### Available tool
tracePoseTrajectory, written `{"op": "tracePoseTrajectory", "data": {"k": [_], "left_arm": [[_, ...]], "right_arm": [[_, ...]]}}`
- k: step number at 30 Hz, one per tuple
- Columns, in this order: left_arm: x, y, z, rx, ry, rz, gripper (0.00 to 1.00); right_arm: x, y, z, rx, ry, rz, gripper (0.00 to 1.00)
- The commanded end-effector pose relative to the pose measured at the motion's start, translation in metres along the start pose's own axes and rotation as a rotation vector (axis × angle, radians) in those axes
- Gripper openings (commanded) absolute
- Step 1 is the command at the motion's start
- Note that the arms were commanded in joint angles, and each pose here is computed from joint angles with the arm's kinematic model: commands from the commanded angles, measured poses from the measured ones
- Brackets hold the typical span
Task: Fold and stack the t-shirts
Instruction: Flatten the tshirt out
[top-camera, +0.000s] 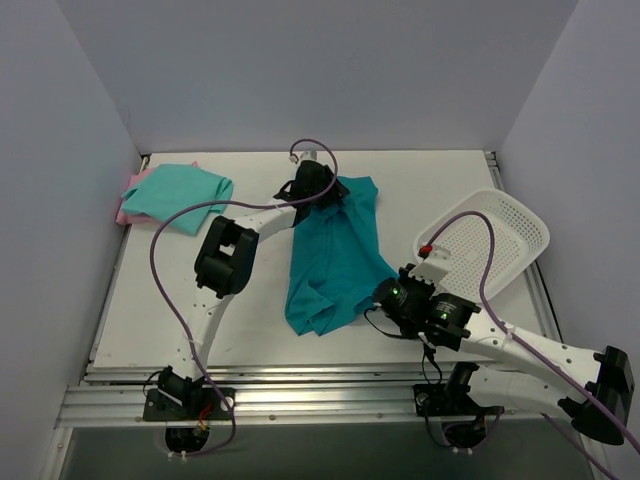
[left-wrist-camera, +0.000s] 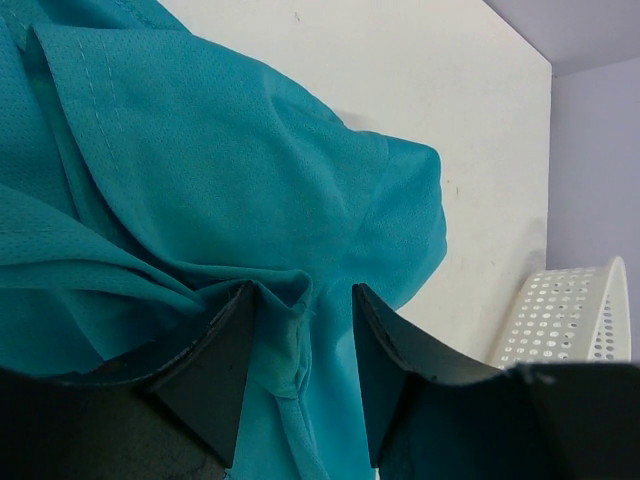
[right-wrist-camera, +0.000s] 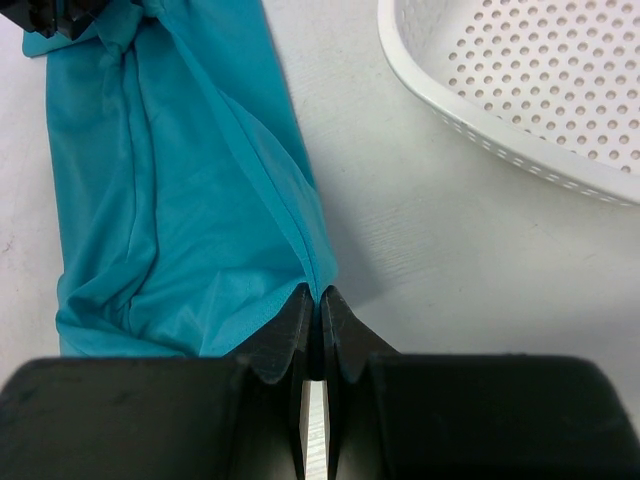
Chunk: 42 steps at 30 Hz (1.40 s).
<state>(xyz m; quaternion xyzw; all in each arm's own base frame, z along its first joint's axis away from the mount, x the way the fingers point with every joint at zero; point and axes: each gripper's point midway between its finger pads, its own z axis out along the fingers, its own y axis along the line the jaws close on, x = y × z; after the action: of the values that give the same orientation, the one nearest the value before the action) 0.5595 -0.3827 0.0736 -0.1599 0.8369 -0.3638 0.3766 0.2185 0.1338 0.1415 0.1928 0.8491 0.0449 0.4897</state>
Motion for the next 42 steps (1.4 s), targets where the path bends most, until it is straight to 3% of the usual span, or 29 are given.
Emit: {"op": "tracePoseTrajectory", "data": {"k": [1, 8, 18, 20, 21, 31, 35, 37, 42], "left_arm": [[-0.007, -0.022, 0.0, 0.057, -0.005, 0.016, 0.52], [-0.004, -0.018, 0.0, 0.045, 0.019, 0.05, 0.48], [0.018, 0.006, 0.01, -0.005, 0.087, 0.078, 0.21], [0.019, 0.007, 0.012, -0.01, 0.092, 0.079, 0.07], [0.022, 0.011, 0.013, -0.02, 0.099, 0.082, 0.04], [0.01, 0.005, 0.002, -0.018, 0.054, 0.123, 0.02], [-0.028, -0.026, -0.034, 0.015, -0.044, 0.188, 0.02], [-0.043, -0.021, -0.052, -0.018, -0.081, 0.205, 0.02], [-0.116, -0.068, -0.15, -0.013, -0.288, 0.282, 0.02]], "right_arm": [[-0.006, -0.011, 0.0, 0.033, -0.045, -0.003, 0.0], [-0.004, -0.012, 0.001, 0.031, -0.044, -0.001, 0.0], [-0.006, -0.014, 0.0, 0.027, -0.053, 0.009, 0.0], [-0.007, -0.014, -0.001, 0.026, -0.055, 0.013, 0.0], [-0.007, -0.014, -0.001, 0.027, -0.054, 0.012, 0.0], [-0.006, -0.014, 0.0, 0.024, -0.054, 0.017, 0.0], [-0.01, -0.016, -0.002, 0.033, -0.062, 0.008, 0.0], [-0.018, -0.015, -0.005, 0.028, -0.077, 0.02, 0.0], [-0.037, -0.012, -0.017, 0.0, -0.102, 0.032, 0.0]]}}
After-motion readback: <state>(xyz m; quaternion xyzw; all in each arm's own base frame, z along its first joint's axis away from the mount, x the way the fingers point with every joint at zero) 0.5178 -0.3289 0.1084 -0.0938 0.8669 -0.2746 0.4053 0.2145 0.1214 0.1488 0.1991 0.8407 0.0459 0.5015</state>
